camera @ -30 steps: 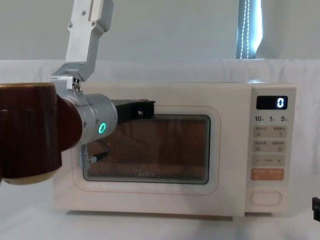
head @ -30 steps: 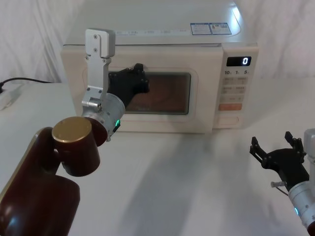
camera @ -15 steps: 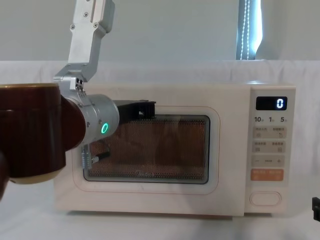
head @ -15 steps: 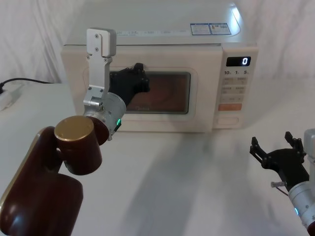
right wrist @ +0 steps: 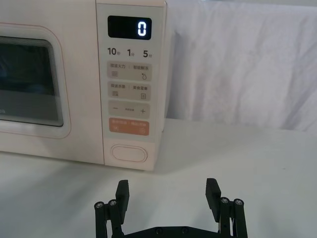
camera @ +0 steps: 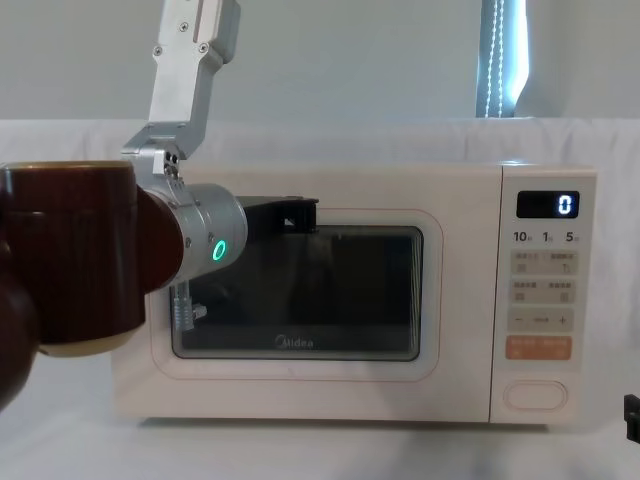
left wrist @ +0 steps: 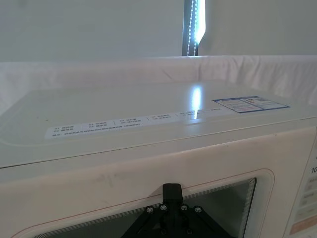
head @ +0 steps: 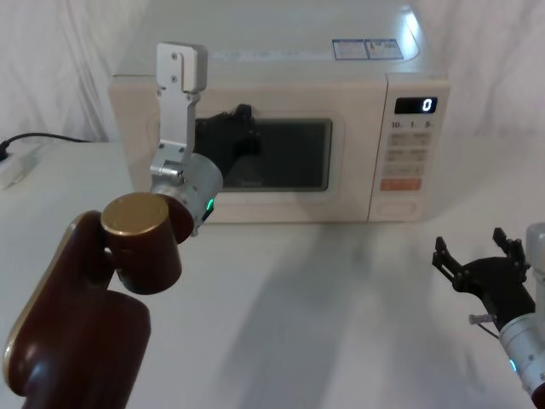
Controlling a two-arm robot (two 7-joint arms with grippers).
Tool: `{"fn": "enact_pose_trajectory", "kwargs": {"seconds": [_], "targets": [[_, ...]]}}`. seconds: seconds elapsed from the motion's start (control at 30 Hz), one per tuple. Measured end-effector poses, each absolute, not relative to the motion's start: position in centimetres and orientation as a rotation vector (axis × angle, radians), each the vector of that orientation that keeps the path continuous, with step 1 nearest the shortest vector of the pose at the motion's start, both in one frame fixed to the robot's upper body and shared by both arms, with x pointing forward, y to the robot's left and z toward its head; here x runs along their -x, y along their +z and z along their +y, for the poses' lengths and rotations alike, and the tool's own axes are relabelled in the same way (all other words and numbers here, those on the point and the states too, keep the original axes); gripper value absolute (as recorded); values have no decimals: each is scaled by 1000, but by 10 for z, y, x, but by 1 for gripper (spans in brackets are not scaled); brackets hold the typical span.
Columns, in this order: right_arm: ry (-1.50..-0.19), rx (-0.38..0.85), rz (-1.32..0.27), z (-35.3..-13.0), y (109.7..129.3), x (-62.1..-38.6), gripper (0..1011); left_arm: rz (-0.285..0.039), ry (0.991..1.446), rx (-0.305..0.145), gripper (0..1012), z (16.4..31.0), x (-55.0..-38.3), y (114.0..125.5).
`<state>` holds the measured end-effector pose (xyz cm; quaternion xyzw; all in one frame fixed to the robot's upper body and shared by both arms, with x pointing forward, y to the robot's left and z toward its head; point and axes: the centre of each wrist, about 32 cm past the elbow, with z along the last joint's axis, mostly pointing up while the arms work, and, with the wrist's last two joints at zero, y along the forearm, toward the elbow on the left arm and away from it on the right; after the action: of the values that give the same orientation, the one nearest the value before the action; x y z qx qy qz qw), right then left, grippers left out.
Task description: Press the button to open the microwave door with one hand; close the microwave door with the other hand.
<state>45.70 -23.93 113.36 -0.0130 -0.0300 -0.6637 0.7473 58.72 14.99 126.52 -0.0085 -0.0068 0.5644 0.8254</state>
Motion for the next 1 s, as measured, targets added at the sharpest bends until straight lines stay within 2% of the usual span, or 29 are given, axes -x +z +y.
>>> {"fn": "enact_pose_trajectory", "kwargs": {"seconds": [0.23, 0.4, 0.7, 0.83, 1.0], "targets": [[-1452, 29, -66, -239, 1134, -457, 1002, -15, 1195, 16, 0, 148, -589, 1266], [-1452, 28, -66, -239, 1134, -457, 1002, -9, 1175, 23, 0, 147, -585, 1268], [-1452, 29, -66, -239, 1134, -457, 1002, 4, 1130, 30, 0, 157, -561, 1271], [-1452, 29, -66, -239, 1134, -457, 1002, -23, 1117, 21, 3, 167, -545, 1270], [-1452, 29, -66, -239, 1134, -457, 1002, -35, 1113, 31, 106, 178, -526, 1269]]}}
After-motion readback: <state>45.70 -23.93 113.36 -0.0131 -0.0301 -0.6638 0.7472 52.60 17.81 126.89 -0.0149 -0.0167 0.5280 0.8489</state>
